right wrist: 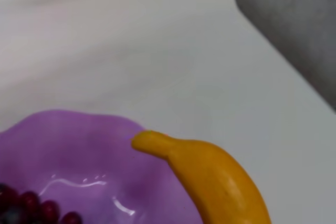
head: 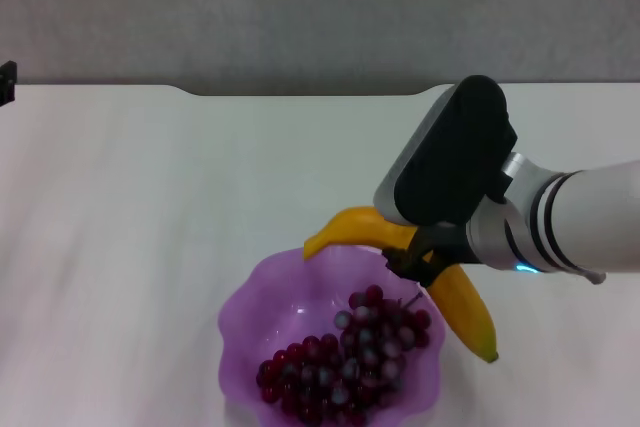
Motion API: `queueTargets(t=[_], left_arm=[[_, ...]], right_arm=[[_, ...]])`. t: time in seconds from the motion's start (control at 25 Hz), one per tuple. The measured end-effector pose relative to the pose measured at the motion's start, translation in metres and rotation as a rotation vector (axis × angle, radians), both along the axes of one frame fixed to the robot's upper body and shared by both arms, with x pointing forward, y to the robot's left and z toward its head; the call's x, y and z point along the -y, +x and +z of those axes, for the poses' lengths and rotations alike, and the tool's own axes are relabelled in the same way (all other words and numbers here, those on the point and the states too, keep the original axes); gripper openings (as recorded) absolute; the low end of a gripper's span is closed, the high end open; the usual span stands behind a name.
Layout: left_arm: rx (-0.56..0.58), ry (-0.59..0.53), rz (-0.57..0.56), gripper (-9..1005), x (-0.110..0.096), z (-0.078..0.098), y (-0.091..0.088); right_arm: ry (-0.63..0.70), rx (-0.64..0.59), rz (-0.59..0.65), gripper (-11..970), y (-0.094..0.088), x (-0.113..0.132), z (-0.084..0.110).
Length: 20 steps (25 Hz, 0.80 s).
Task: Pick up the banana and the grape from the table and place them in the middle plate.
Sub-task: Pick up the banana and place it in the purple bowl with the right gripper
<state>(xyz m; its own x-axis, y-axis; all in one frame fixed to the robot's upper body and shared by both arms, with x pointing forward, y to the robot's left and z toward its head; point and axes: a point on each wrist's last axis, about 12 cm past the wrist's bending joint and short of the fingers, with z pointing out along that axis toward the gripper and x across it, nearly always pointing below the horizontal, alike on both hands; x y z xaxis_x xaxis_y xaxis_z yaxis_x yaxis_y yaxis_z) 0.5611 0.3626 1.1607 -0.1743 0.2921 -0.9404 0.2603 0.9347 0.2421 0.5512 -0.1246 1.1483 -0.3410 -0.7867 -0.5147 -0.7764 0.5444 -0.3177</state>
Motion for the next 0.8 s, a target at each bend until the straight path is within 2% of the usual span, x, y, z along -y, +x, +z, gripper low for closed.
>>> queueTargets(t=[0.36, 0.8], left_arm=[[0.001, 0.000, -0.002, 856, 0.001, 0.001, 0.001], [-0.005, 0.002, -0.010, 856, 0.003, -0.001, 0.002]], right_arm=[[0.003, 0.071, 0.016, 511, 0.005, -0.004, 0.000], [-0.027, 0.066, 0.119, 511, -0.002, -0.030, -0.012]])
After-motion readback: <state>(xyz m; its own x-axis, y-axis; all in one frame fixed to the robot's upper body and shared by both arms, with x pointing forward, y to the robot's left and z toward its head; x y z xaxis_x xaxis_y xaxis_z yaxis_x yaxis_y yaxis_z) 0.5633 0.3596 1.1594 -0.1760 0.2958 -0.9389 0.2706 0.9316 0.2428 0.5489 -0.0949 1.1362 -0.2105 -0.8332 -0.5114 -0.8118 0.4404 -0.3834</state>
